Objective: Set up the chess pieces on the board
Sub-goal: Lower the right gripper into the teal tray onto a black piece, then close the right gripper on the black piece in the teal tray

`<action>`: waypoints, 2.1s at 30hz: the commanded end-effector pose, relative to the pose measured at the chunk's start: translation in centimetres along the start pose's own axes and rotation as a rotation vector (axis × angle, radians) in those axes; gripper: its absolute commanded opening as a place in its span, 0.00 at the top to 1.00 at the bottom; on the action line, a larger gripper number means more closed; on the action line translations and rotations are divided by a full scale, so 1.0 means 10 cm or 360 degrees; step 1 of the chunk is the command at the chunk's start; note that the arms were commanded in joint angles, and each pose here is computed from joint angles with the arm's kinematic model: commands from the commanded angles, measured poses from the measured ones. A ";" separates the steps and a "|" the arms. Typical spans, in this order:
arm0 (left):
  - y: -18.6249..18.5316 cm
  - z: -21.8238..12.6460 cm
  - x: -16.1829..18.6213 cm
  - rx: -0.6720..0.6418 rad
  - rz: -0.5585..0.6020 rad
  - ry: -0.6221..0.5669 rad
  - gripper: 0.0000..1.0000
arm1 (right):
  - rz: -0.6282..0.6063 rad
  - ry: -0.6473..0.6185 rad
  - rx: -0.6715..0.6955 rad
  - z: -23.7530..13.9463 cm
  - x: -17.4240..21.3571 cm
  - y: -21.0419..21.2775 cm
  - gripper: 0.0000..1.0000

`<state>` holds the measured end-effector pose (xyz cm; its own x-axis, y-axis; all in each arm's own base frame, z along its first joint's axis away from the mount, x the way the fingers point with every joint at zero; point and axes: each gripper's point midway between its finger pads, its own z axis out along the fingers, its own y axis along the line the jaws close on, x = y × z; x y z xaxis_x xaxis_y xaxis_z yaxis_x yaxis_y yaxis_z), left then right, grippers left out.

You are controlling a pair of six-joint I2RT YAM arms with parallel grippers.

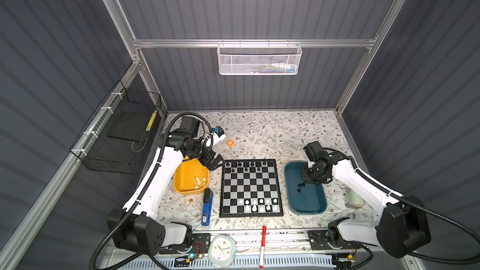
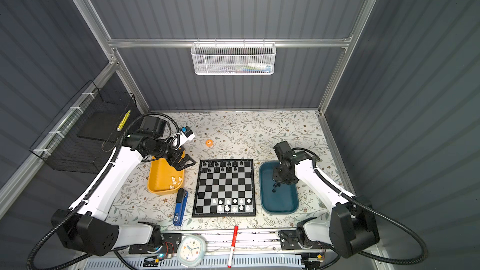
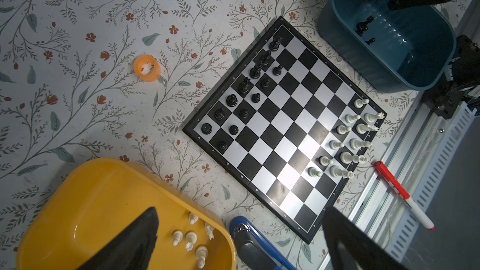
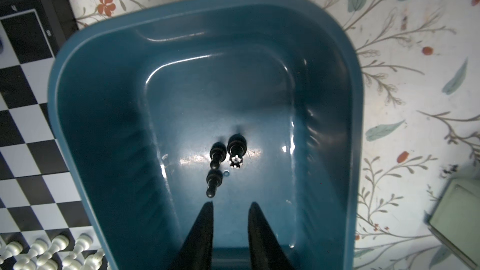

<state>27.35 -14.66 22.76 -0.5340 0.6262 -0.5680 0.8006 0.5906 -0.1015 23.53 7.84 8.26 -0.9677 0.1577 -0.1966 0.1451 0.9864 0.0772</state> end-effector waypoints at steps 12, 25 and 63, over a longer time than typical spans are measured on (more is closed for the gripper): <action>-0.05 -0.02 0.01 0.0014 0.0012 0.0004 0.00 | 0.0033 0.0072 0.0031 0.27 -0.03 -0.03 0.73; -0.05 -0.02 0.00 0.0016 0.0008 -0.0001 0.00 | 0.0033 0.0121 0.0047 0.44 -0.01 -0.04 0.72; -0.06 -0.02 0.01 0.0014 -0.0005 -0.0006 0.00 | 0.0006 0.0188 0.0110 0.60 0.10 -0.13 0.79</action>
<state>27.40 -14.67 22.78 -0.5335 0.6252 -0.5697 0.8002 0.5913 -0.1005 24.30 7.37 2.54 -0.9815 0.1616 -0.1023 0.1597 0.9868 0.0267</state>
